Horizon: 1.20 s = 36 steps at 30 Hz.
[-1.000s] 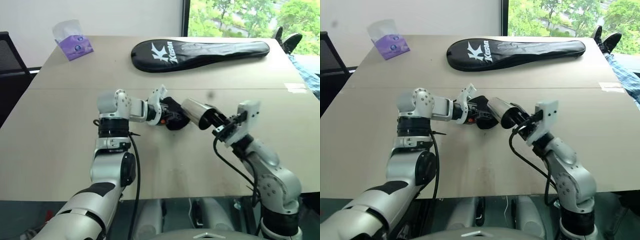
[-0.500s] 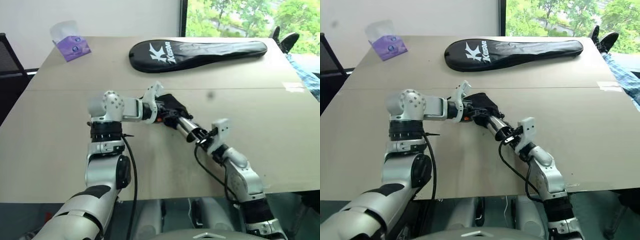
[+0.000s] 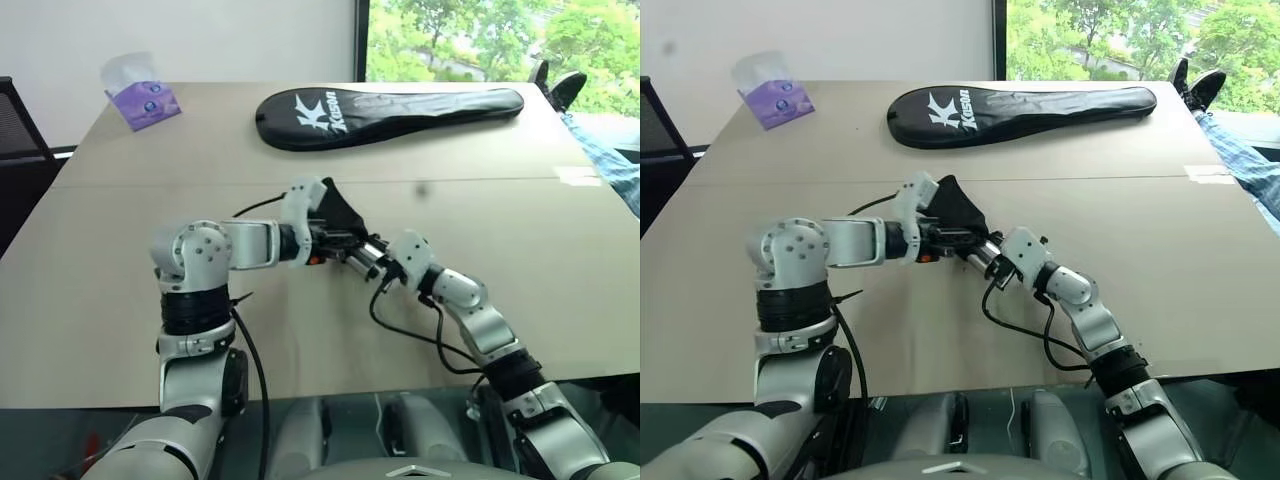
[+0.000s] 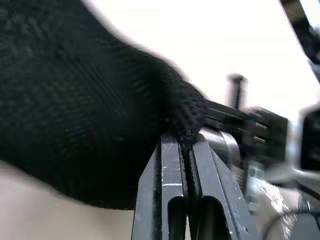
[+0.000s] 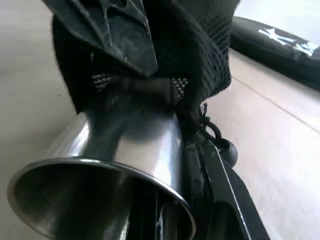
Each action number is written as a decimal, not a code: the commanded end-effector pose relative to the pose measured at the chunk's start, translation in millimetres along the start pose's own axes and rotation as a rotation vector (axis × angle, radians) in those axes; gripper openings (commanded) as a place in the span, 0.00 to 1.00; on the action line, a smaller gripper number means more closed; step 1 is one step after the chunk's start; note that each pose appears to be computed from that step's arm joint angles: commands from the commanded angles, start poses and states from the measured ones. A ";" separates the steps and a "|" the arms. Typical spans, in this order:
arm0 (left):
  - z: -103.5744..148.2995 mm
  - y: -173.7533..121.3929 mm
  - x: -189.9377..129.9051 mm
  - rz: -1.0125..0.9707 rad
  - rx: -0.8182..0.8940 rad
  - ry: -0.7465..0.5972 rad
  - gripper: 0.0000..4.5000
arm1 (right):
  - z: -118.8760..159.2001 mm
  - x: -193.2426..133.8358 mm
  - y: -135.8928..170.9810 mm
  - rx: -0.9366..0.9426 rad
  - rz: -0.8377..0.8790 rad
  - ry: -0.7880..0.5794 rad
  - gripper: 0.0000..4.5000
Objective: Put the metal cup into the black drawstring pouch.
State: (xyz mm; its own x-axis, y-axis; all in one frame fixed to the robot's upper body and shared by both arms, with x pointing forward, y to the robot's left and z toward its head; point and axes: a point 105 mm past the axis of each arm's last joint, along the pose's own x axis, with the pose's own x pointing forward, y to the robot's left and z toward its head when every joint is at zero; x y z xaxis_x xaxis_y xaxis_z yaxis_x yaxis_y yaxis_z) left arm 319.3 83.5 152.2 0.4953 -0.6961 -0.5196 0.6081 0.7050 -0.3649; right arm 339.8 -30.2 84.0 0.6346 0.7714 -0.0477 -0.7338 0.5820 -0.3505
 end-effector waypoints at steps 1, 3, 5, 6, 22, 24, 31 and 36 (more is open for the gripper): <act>9.4 -19.2 -9.9 -0.012 0.204 -0.022 0.00 | -17.7 6.9 6.2 0.089 -0.005 0.055 0.03; 10.2 -23.3 -11.4 -0.018 0.264 -0.009 0.00 | -12.0 15.5 4.3 0.115 -0.018 0.033 0.03; 8.9 -30.2 -13.6 -0.058 0.311 0.016 0.00 | -3.8 27.0 2.5 0.183 -0.039 -0.002 0.03; 8.6 -32.4 -14.6 -0.071 0.328 0.025 0.00 | 2.4 33.6 1.1 0.245 -0.053 -0.033 0.03; 26.6 -43.7 -25.2 -0.130 0.295 -0.064 0.00 | 64.0 81.6 -1.1 0.621 -0.094 -0.298 0.03; 26.6 -41.9 -25.1 -0.120 0.284 -0.074 0.00 | 63.0 82.5 1.8 0.472 -0.076 -0.257 0.03; 27.5 -43.8 -22.8 -0.131 0.250 -0.102 0.00 | 75.0 85.2 5.1 0.462 -0.059 -0.292 0.03; 29.4 -35.4 -25.3 -0.121 0.179 -0.141 0.00 | 76.4 80.7 5.4 0.412 -0.046 -0.285 0.03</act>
State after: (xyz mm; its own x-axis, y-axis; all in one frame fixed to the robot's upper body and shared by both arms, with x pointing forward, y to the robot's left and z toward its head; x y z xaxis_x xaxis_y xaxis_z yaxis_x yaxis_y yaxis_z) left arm 313.7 83.9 195.0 0.5385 -0.7399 -0.4032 0.7106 0.6559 -0.2545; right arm 377.5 37.4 133.2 0.6547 0.7334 0.1830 -0.7506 0.6594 0.0426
